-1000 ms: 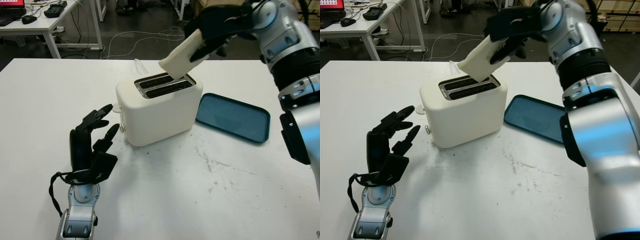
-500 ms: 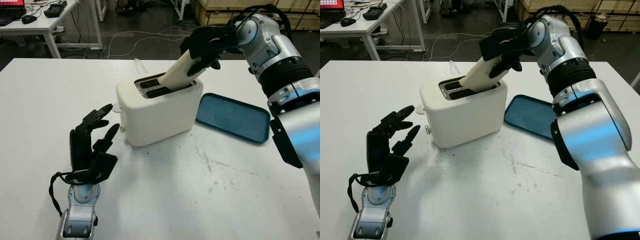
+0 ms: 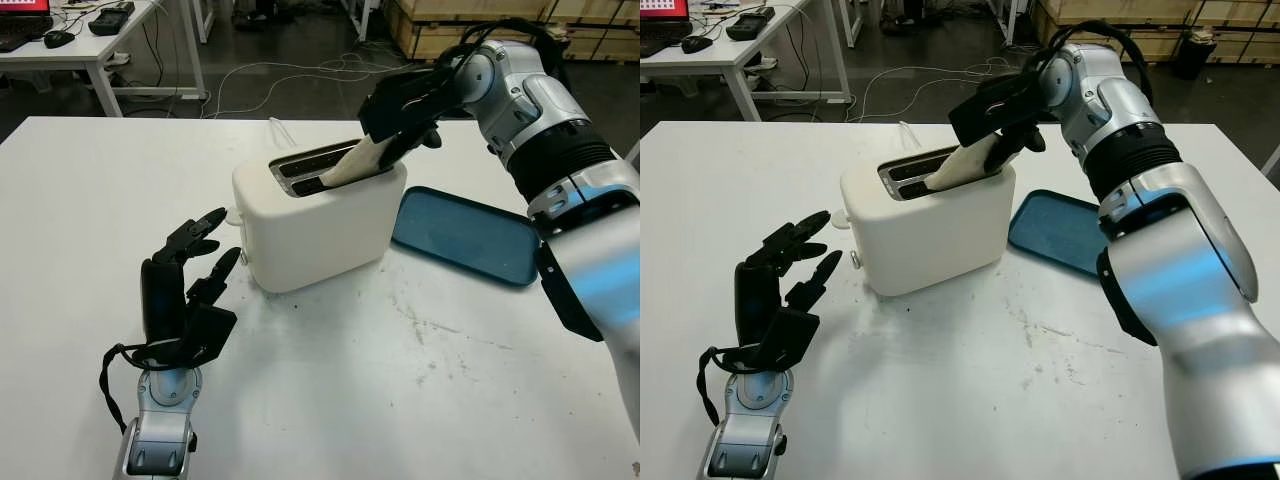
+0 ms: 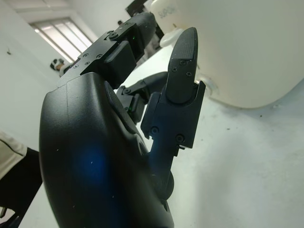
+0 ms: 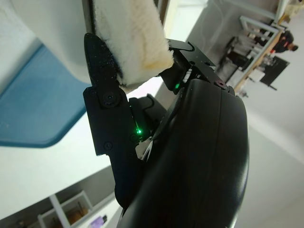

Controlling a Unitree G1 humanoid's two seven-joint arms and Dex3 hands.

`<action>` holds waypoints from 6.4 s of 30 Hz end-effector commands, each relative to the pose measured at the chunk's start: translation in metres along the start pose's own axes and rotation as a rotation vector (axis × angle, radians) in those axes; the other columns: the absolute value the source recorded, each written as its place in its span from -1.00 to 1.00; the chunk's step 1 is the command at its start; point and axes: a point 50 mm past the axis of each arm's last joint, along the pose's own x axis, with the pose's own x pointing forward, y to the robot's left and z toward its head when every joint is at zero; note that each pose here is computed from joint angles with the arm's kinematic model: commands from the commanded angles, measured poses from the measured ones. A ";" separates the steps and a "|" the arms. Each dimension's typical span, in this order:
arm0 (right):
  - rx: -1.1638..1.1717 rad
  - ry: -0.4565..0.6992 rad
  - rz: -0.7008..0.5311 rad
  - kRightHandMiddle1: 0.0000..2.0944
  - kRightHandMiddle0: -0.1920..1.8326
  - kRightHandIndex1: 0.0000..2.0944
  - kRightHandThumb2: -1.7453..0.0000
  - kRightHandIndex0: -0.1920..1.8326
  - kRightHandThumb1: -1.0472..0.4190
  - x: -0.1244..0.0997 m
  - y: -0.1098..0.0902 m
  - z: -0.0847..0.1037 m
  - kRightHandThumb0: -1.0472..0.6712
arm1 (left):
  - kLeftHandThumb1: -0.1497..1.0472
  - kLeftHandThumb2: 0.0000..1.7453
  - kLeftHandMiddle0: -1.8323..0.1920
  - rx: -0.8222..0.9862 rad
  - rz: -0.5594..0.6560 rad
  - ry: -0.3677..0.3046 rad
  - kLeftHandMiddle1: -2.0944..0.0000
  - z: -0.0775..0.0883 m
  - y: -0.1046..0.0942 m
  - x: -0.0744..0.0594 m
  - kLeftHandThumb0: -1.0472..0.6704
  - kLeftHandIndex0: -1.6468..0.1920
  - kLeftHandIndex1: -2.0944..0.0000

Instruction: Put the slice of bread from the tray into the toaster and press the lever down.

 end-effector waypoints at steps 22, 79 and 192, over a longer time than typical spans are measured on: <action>0.006 -0.119 -0.071 -0.64 -0.21 0.27 1.00 -0.47 -0.69 0.001 0.001 0.015 -0.62 | 0.79 -0.80 0.35 0.004 0.007 -0.007 0.00 0.000 -0.004 -0.001 -0.21 0.00 0.85; 1.293 -0.542 -0.693 -1.00 0.25 -0.87 1.00 0.36 -0.79 -0.042 0.212 -0.091 -0.32 | 0.62 -1.00 -0.18 0.588 -0.336 -0.399 0.09 0.069 0.071 0.075 -0.18 -0.49 0.78; 1.226 -0.477 -0.752 -1.00 0.29 -0.99 1.00 0.39 -0.73 -0.044 0.207 -0.092 -0.34 | 0.43 -1.00 -0.23 0.897 -0.597 -0.606 -0.38 0.046 0.023 0.114 -0.08 -0.67 0.99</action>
